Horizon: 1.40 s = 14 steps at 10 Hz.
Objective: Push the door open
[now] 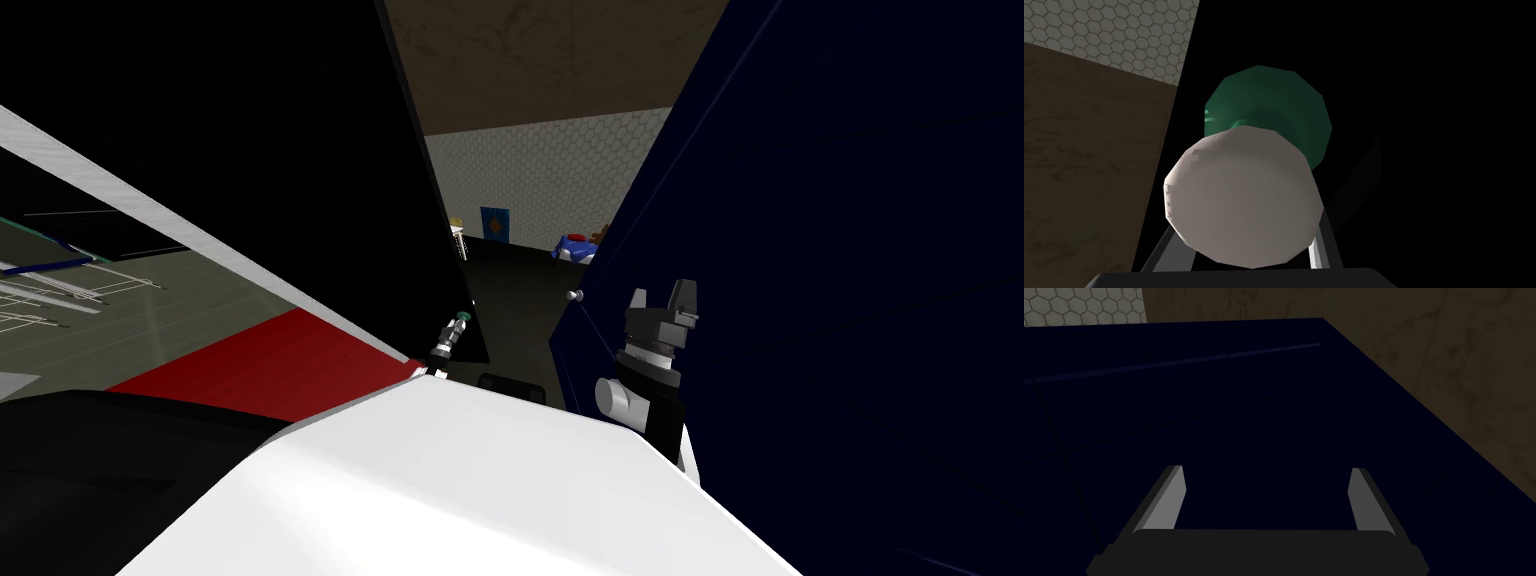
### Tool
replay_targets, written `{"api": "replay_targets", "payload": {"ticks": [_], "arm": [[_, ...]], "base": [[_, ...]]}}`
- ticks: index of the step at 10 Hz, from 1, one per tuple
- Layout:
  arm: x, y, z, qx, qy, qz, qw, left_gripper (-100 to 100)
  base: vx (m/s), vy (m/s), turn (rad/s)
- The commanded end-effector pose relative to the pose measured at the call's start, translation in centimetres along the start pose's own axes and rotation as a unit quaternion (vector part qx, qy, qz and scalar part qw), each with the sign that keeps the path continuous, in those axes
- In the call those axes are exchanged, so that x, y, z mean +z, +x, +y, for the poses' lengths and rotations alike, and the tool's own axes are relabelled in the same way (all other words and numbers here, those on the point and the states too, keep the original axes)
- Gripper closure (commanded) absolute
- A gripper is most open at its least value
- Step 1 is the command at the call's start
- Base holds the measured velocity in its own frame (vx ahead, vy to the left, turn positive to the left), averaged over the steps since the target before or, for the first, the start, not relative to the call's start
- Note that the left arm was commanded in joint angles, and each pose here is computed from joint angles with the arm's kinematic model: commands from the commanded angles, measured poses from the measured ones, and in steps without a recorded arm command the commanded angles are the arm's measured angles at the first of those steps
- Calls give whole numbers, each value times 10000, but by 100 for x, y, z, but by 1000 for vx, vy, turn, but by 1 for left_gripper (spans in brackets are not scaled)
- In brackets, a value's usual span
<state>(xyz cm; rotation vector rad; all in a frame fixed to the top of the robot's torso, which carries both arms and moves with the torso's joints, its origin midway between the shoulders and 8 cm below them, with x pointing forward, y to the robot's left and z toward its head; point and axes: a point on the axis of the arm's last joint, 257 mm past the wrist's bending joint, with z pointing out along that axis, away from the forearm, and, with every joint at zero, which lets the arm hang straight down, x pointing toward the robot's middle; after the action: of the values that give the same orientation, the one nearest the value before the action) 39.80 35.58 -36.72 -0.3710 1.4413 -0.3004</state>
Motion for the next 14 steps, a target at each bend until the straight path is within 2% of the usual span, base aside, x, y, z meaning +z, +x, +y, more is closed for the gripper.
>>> {"api": "replay_targets", "payload": {"ticks": [1,2,3,4,6,9,10,13,14], "arm": [[38,-113,103,-288,-93,-149,9994,100],[53,-158,132,-512,-136,-238,9983,100],[53,-158,132,-558,-135,-238,9981,100],[-118,-141,139,-263,-81,-182,9995,-100],[-309,-125,175,-10,-43,-133,9999,-100],[-692,-88,213,455,42,-24,9990,-100],[-692,-88,213,455,42,-24,9990,-100],[-1147,-35,222,950,136,135,9953,-100],[-1147,-42,211,949,157,119,9953,-100]], "base": [[24,28,-52],[36,34,-55],[31,33,-7],[43,16,88],[68,-6,115],[76,-13,122],[53,1,28],[69,-10,115],[66,-16,46]]}}
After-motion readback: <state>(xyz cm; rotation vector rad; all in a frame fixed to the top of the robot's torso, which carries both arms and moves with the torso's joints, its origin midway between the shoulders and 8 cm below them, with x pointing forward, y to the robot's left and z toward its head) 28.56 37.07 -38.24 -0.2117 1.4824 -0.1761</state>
